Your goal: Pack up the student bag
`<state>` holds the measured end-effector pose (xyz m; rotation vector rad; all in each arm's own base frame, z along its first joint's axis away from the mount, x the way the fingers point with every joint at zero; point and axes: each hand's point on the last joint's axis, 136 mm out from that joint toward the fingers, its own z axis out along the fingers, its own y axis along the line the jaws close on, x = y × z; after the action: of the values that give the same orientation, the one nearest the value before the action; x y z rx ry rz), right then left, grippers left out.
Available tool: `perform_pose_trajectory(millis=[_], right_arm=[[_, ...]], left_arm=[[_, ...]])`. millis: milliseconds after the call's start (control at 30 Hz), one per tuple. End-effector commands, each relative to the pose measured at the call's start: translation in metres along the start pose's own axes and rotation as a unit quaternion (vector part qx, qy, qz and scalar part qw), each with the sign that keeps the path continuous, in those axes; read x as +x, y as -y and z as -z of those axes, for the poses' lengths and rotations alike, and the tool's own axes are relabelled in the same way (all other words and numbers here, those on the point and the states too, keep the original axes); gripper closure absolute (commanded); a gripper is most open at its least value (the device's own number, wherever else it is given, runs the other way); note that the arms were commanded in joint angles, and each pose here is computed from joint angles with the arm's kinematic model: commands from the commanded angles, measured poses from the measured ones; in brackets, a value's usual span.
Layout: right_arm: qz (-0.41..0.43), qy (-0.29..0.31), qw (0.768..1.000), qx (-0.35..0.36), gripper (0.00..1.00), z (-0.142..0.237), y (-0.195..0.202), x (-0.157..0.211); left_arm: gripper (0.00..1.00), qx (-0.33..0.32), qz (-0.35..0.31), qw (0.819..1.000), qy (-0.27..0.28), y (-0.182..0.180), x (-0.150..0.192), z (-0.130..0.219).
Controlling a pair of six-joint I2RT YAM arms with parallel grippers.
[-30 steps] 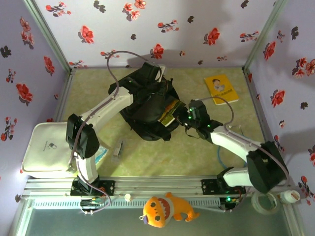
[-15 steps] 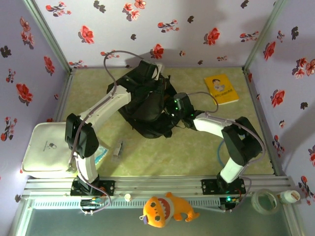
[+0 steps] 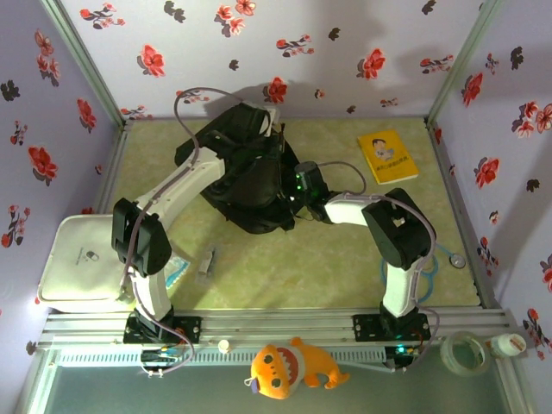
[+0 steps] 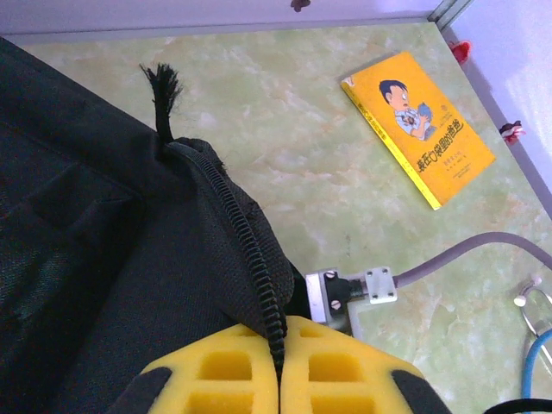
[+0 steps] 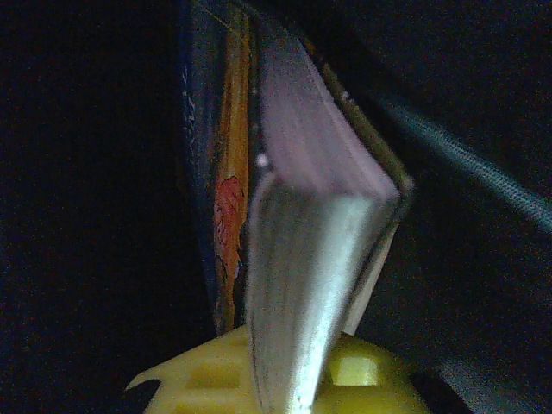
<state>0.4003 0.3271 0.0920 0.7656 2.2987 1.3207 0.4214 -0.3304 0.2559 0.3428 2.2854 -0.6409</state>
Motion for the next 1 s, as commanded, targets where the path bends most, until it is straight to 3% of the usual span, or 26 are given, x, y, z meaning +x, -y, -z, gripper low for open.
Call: perform_pose_trajectory(millis=[0, 200, 400, 567, 800, 967], right_arm=[[0.036, -0.024, 0.999, -0.020, 0.98, 0.012, -0.012, 0.010], [0.049, -0.066, 0.996, -0.032, 1.00, 0.037, -0.006, 0.023], [0.076, -0.099, 0.992, 0.003, 1.00, 0.060, 0.013, 0.038], [0.077, -0.078, 0.994, 0.010, 1.00, 0.058, 0.010, 0.032], [0.034, 0.013, 0.999, 0.003, 1.00, 0.029, -0.009, -0.005], [0.027, 0.047, 0.999, -0.005, 1.00, 0.009, -0.023, -0.015]], left_arm=[[1.00, 0.039, -0.004, 0.997, 0.064, 0.019, -0.037, 0.040], [1.00, 0.041, -0.007, 0.997, 0.064, 0.016, -0.038, 0.040], [1.00, 0.053, -0.013, 0.996, 0.072, 0.022, -0.043, 0.046], [1.00, 0.069, -0.005, 0.995, 0.070, 0.027, -0.042, 0.044], [1.00, 0.087, 0.007, 0.994, 0.072, 0.034, -0.044, 0.048], [1.00, 0.091, 0.014, 0.993, 0.075, 0.035, -0.045, 0.052]])
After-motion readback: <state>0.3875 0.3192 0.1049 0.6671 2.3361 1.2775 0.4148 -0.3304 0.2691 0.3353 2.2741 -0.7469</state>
